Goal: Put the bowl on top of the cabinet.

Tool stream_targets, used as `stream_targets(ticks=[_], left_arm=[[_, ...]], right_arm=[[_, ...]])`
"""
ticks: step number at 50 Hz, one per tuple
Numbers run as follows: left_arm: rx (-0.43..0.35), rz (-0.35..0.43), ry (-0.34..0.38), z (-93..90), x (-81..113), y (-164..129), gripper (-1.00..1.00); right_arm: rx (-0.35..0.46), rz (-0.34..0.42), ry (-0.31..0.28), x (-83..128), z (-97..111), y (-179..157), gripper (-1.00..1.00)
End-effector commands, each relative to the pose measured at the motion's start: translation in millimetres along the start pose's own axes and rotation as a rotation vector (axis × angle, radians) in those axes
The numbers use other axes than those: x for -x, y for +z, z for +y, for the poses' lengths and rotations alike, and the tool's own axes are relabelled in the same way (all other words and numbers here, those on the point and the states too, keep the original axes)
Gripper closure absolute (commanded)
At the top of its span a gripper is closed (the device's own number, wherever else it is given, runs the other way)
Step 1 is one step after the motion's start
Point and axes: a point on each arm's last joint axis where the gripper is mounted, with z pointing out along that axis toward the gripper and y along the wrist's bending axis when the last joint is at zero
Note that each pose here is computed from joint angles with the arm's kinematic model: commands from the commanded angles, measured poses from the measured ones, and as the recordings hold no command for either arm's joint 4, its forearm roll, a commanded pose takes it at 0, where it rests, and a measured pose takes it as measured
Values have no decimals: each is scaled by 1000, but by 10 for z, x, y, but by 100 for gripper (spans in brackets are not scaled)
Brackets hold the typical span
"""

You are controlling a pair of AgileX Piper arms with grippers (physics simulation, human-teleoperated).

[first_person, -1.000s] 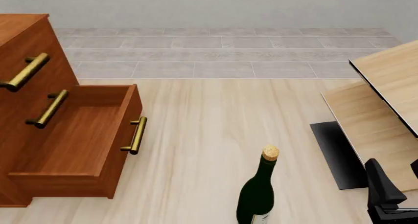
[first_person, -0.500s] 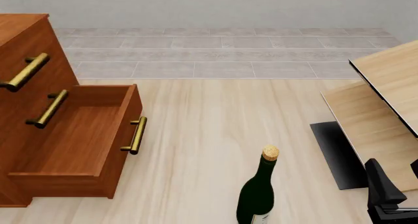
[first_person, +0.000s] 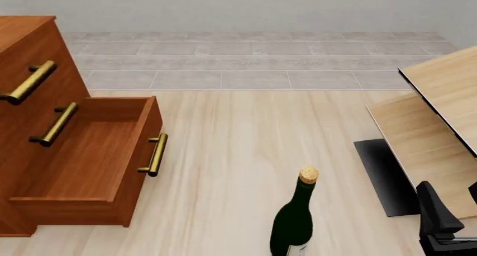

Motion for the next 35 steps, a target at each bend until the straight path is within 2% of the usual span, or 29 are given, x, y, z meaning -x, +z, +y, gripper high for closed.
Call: stream_targets(ticks=[1,16,35], left_arm=[[35,-1,-9,62,17,84,100],[80,33,-11,173,-61,339,100],[79,48,-2,182,-101,513,100]], right_arm=[[0,0,0,0,0,0,-100],[0,0,0,0,0,0,-100],[0,0,0,0,0,0,-100]])
